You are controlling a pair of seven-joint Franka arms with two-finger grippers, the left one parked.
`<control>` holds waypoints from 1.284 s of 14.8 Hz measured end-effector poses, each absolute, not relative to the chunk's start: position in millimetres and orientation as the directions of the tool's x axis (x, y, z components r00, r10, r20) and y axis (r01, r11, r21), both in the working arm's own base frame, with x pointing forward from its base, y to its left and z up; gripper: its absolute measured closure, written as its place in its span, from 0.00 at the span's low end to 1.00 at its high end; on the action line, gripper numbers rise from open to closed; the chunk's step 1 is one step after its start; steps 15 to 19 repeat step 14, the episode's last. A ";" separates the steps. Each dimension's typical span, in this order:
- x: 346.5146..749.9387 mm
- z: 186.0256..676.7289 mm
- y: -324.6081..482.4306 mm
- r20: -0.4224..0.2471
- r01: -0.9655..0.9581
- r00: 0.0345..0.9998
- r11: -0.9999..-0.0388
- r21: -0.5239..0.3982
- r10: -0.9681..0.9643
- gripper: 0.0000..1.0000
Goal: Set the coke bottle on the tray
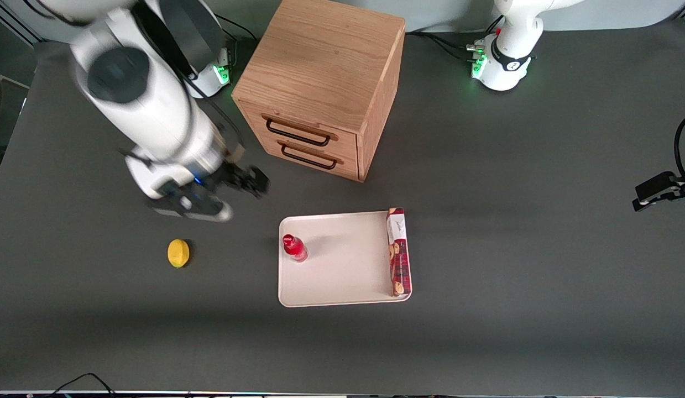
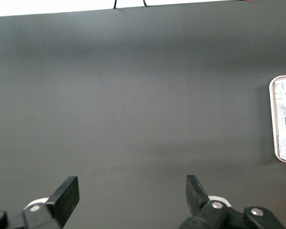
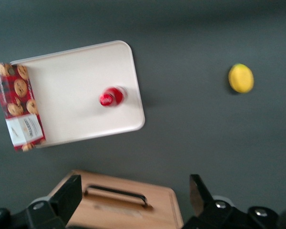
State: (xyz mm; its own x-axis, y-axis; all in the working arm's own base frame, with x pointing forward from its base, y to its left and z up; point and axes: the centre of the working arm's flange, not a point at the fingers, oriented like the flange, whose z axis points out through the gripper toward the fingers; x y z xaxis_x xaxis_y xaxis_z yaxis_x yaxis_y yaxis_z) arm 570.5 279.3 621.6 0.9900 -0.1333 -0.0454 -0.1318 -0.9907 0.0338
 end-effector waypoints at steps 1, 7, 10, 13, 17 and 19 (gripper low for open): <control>558.3 644.2 255.0 -0.061 -0.110 0.992 -0.993 0.045 -0.113 0.00; 529.4 640.9 95.5 -0.051 -0.044 0.998 -0.997 0.062 -0.047 0.00; 514.0 580.3 66.4 -0.027 -0.067 0.997 -0.996 0.050 -0.069 0.00; 503.6 572.5 68.5 -0.020 -0.060 0.998 -0.997 0.052 -0.061 0.00; 503.3 577.8 68.6 -0.009 -0.060 0.998 -0.997 0.051 -0.061 0.00; 503.3 577.8 68.6 -0.009 -0.060 0.998 -0.997 0.051 -0.061 0.00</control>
